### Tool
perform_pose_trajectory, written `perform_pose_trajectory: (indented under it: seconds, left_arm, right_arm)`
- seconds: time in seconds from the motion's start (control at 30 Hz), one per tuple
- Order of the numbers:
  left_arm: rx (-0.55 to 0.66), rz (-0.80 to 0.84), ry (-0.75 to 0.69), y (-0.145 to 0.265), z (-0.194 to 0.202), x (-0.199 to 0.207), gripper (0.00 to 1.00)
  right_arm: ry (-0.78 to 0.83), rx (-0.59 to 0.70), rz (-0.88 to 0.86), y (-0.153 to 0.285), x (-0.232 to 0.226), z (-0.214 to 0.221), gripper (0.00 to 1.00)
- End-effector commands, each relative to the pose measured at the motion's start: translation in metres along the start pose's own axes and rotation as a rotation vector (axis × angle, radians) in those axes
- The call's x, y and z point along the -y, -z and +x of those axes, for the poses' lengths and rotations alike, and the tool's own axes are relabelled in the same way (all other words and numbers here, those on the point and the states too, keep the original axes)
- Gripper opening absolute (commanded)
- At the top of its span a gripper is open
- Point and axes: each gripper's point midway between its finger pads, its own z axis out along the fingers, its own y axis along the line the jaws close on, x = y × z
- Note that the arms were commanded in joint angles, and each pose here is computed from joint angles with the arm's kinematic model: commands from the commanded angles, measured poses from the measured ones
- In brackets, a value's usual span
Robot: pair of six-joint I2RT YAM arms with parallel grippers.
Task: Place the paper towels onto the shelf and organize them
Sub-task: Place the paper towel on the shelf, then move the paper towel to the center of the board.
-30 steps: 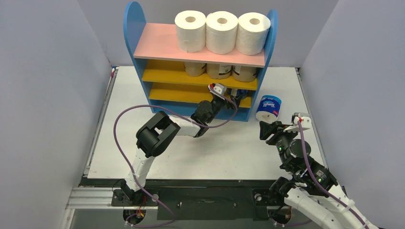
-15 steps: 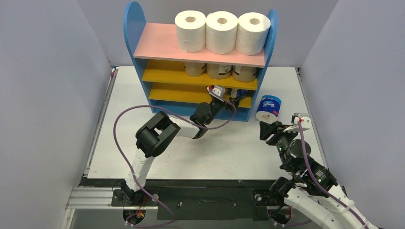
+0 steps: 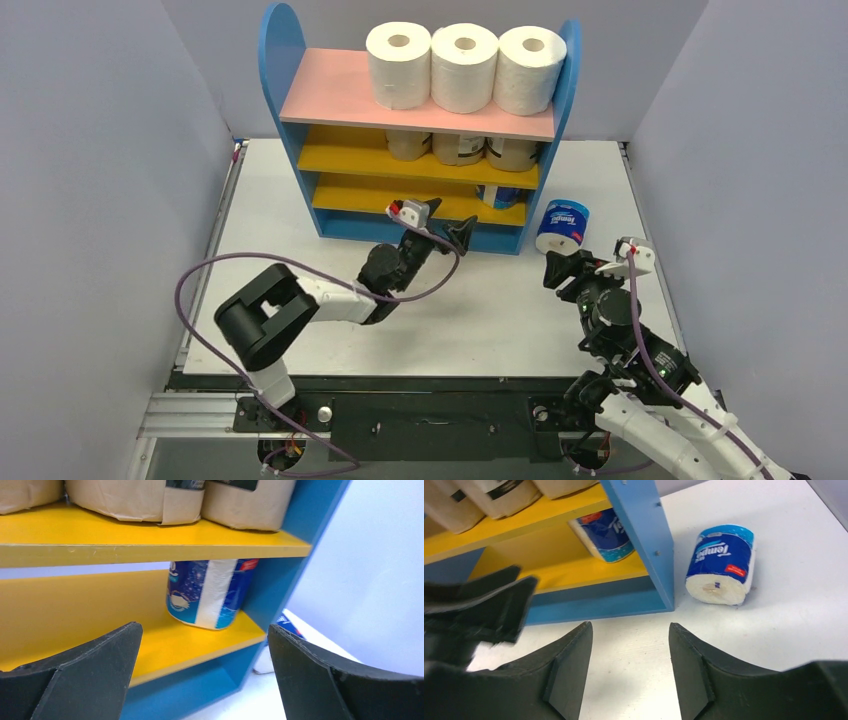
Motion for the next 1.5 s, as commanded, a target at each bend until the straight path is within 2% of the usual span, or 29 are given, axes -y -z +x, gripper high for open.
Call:
perform_pose_trajectory:
  seconds: [0.0,0.17,0.33,0.43,0.47,0.5,0.53,0.57,0.6,0.67,0.83,0.9,1.1,1.17,1.23,1.47]
  left_arm:
    - [0.08,-0.059,0.096,0.033,-0.042,0.014,0.97]
    - [0.023,-0.129,0.119,0.069,-0.06,0.021,0.97]
    - [-0.068,-0.248,0.166,0.115,-0.057,-0.005,0.97]
    - [-0.102,-0.288,0.215,0.141,-0.059,-0.016,0.97]
    - [-0.119,-0.302,0.216,0.15,-0.052,-0.02,0.97]
    - [-0.126,-0.307,0.24,0.156,-0.054,-0.021,0.97]
    - [-0.164,-0.327,0.23,0.165,-0.043,-0.026,0.97]
    - [-0.154,-0.331,0.265,0.169,-0.047,-0.026,0.98]
    - [-0.185,-0.351,0.255,0.176,-0.039,-0.031,0.97]
    - [-0.202,-0.369,0.275,0.185,-0.036,-0.034,0.97]
    - [-0.208,-0.381,0.332,0.2,-0.032,-0.039,0.97]
    - [-0.207,-0.381,0.351,0.204,-0.03,-0.04,0.97]
    - [-0.203,-0.383,0.361,0.21,-0.03,-0.042,0.97]
    - [-0.202,-0.385,0.362,0.211,-0.03,-0.043,0.97]
    - [-0.203,-0.388,0.364,0.212,-0.028,-0.044,0.96]
    - [-0.213,-0.405,0.361,0.215,-0.02,-0.048,0.96]
  right_arm:
    - [-0.05,0.012,0.173,-0.011,0.025,0.013,0.56]
    - [-0.139,0.019,0.281,-0.018,0.038,0.025,0.64]
    - [-0.22,0.044,0.348,-0.022,0.05,0.023,0.7]
    - [-0.272,0.072,0.406,-0.03,0.065,0.015,0.71]
    - [-0.278,0.036,0.392,-0.036,0.063,0.021,0.71]
    - [-0.307,0.059,0.433,-0.042,0.075,0.015,0.71]
    - [-0.326,0.001,0.417,-0.052,0.073,0.025,0.7]
    - [-0.359,0.007,0.462,-0.062,0.088,0.023,0.7]
    - [-0.398,-0.032,0.436,-0.068,0.085,0.029,0.69]
    - [-0.478,-0.02,0.482,-0.08,0.108,0.028,0.68]
    - [-0.663,0.036,0.434,-0.099,0.116,0.029,0.67]
    - [-0.723,0.055,0.451,-0.099,0.125,0.046,0.68]
    - [-0.954,0.21,0.415,-0.1,0.136,0.057,0.74]
    - [-1.007,0.23,0.416,-0.102,0.139,0.062,0.8]
    - [-1.059,0.24,0.412,-0.104,0.141,0.068,0.82]
    - [-1.203,0.315,0.343,-0.115,0.143,0.069,0.83]
